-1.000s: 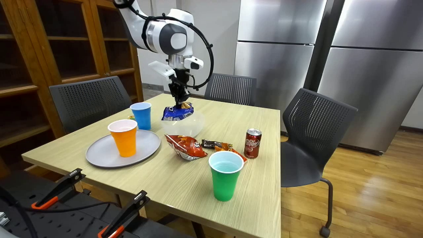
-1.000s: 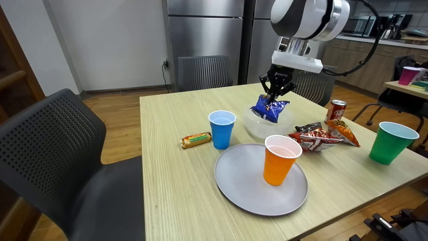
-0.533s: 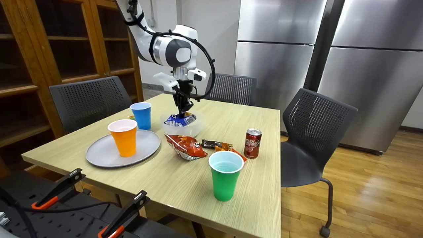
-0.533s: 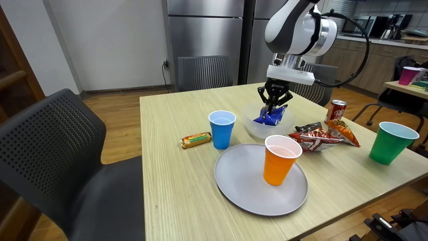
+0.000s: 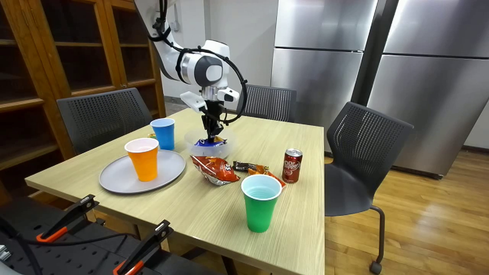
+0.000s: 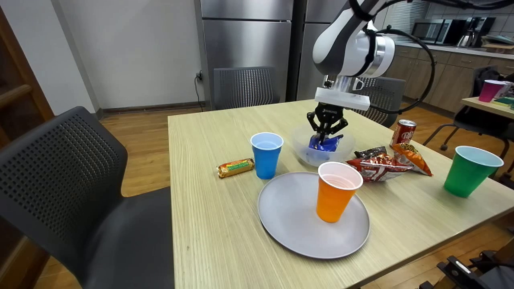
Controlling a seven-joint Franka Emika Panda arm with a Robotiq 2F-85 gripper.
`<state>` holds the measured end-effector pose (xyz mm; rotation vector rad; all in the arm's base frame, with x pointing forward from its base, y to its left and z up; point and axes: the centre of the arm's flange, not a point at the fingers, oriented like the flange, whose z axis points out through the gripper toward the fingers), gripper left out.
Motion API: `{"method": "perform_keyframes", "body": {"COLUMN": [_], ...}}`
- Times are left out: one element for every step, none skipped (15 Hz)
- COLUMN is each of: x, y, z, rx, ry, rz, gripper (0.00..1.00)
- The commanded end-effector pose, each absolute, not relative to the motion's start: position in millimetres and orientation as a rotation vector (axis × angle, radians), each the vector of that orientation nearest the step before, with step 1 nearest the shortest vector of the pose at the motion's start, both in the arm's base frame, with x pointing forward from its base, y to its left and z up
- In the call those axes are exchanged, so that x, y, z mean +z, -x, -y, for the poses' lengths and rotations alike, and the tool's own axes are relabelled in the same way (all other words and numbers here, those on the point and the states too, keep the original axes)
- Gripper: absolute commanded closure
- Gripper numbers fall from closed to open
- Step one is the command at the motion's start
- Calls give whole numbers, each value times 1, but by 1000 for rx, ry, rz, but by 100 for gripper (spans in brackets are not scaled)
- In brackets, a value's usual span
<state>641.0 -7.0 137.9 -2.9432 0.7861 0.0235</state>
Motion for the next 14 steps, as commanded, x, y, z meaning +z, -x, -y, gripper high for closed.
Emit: {"method": "perform_keyframes", "body": {"x": [140,141,145,148,154,159,166,172,179,187,194,201,208,214], "y": [-651,-650,-648,-646,-643,-640,-636,-634,-631,-629,-625,-621,-617,-613], "z": [2,2,2,2,1,0,-2,-3,-6,-9,-12,-16,-21,-25], "rx": [52,51,38,22,11,-4,-29,-47,-68,-91,-113,-138,-161,-176], "ry": [2933,2931,2927,2927,2925,2923,2921,2917,2915,2913,2917,2918,2919,2917], "rz": [-837,-841,-841,-843,-834,-830,-822,-814,-805,-797,-788,-778,-767,-754], "gripper": [100,79,73,66,60,52,45,36,30,21,15,6,1,0]}}
